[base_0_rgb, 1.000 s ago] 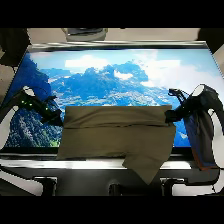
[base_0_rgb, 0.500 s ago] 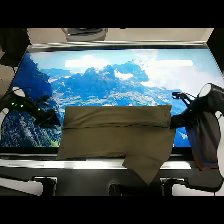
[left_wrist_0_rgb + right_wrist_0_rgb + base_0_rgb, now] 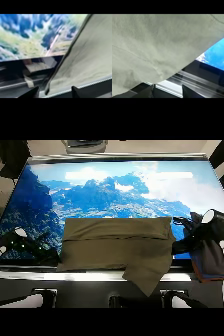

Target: Fold the shirts.

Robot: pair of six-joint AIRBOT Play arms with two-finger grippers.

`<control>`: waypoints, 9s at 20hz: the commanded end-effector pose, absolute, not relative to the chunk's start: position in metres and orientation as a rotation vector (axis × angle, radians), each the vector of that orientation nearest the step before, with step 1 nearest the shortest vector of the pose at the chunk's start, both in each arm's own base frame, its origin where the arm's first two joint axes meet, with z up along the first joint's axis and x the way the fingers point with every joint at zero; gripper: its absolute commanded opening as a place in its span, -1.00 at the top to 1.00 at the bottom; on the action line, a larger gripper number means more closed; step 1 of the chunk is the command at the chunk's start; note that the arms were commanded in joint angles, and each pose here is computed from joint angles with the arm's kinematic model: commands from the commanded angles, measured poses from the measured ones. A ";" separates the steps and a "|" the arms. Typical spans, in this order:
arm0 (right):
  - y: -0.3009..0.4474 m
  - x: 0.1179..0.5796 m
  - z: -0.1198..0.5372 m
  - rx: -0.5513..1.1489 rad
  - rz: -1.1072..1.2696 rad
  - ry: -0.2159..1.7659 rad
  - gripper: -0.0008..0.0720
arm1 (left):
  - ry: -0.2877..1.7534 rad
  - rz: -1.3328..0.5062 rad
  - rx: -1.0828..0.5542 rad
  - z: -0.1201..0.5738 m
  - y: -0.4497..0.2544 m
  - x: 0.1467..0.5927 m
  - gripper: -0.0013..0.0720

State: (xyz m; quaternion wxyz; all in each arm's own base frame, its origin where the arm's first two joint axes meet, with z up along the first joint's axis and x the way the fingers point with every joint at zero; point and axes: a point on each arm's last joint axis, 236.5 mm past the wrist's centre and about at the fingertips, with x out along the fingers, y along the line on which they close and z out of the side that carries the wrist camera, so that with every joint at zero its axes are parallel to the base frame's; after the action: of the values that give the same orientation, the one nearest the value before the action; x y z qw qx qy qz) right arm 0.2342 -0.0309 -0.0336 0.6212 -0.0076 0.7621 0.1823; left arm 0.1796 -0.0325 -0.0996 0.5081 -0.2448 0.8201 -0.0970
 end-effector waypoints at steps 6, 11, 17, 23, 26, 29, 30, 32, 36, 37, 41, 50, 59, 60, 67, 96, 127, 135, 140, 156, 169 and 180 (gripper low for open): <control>-0.018 0.219 -0.036 0.001 0.423 1.696 -0.36 | 1.887 -0.157 -0.603 -0.125 -0.033 0.185 0.89; 0.024 0.166 -0.069 0.123 0.484 1.685 -0.57 | 1.879 -0.194 -0.576 -0.125 -0.033 0.185 0.89; 0.018 0.148 -0.085 0.083 0.489 1.732 -0.59 | 1.805 -0.243 -0.539 -0.109 -0.035 0.193 0.89; 0.032 0.146 -0.096 0.209 0.436 1.734 -0.58 | 1.776 -0.250 -0.529 -0.106 -0.035 0.197 0.89; 0.045 0.158 -0.100 0.284 0.426 1.673 -0.48 | 1.769 -0.246 -0.527 -0.107 -0.034 0.199 0.89; 0.047 0.147 -0.103 0.317 0.402 1.718 0.52 | 1.744 -0.231 -0.520 -0.109 -0.031 0.205 0.89; 0.047 0.146 -0.102 0.317 0.402 1.721 0.85 | 1.732 -0.224 -0.517 -0.110 -0.030 0.208 0.89; 0.047 0.148 -0.098 0.286 0.439 1.705 0.85 | 1.721 -0.222 -0.513 -0.108 -0.028 0.212 0.89; 0.034 0.187 -0.054 0.138 0.484 1.545 0.86 | 1.556 -0.229 -0.466 -0.071 -0.021 0.253 0.90; 0.028 0.203 -0.037 0.101 0.474 1.498 0.86 | 1.490 -0.235 -0.471 -0.054 -0.022 0.269 0.90; 0.002 0.273 0.008 0.026 0.403 1.368 0.86 | 1.338 -0.244 -0.477 -0.013 -0.024 0.328 0.90; -0.005 0.442 -0.029 0.269 0.367 1.197 0.85 | 1.466 -0.298 -0.501 -0.055 -0.033 0.444 0.90; -0.011 0.456 -0.046 0.270 0.351 1.174 -0.35 | 1.600 -0.273 -0.590 -0.099 -0.040 0.439 -0.97; -0.014 0.448 -0.040 0.199 0.386 1.197 -0.96 | 1.606 -0.282 -0.591 -0.091 -0.037 0.438 -0.97; -0.044 0.383 -0.079 0.023 0.410 1.512 -0.98 | 1.433 -0.323 -0.501 0.002 -0.023 0.443 -0.95; 0.081 0.348 0.136 0.234 0.625 1.111 0.85 | 1.381 -0.822 -0.428 -0.051 -0.429 0.374 0.89; 0.357 0.428 0.006 0.661 0.982 1.038 -0.94 | 0.849 -0.335 -0.312 0.186 -0.047 0.449 0.89; 0.105 0.369 -0.035 0.213 0.554 1.494 -0.85 | 0.902 -0.340 -0.302 0.161 -0.047 0.443 0.89; 0.169 0.374 -0.080 0.623 0.531 1.323 -0.85 | 0.911 -0.358 -0.296 0.160 -0.056 0.442 0.89; 0.011 0.394 0.127 0.385 0.543 1.039 0.85 | 0.942 -0.401 -0.254 0.153 -0.072 0.435 0.89; -0.184 0.365 0.256 0.480 -0.011 0.632 0.85 | 1.045 -0.426 -0.246 0.111 -0.075 0.417 0.89; -0.192 0.452 0.265 0.564 0.025 0.409 0.85 | 1.044 -0.427 -0.249 0.111 -0.075 0.417 0.89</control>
State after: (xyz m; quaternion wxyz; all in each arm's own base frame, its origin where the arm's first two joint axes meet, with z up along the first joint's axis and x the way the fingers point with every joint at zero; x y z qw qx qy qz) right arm 0.4253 -0.1828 0.2536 0.9339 0.2498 0.2554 0.0132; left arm 0.4174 -0.0752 0.1110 0.8377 -0.1175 0.4937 -0.2019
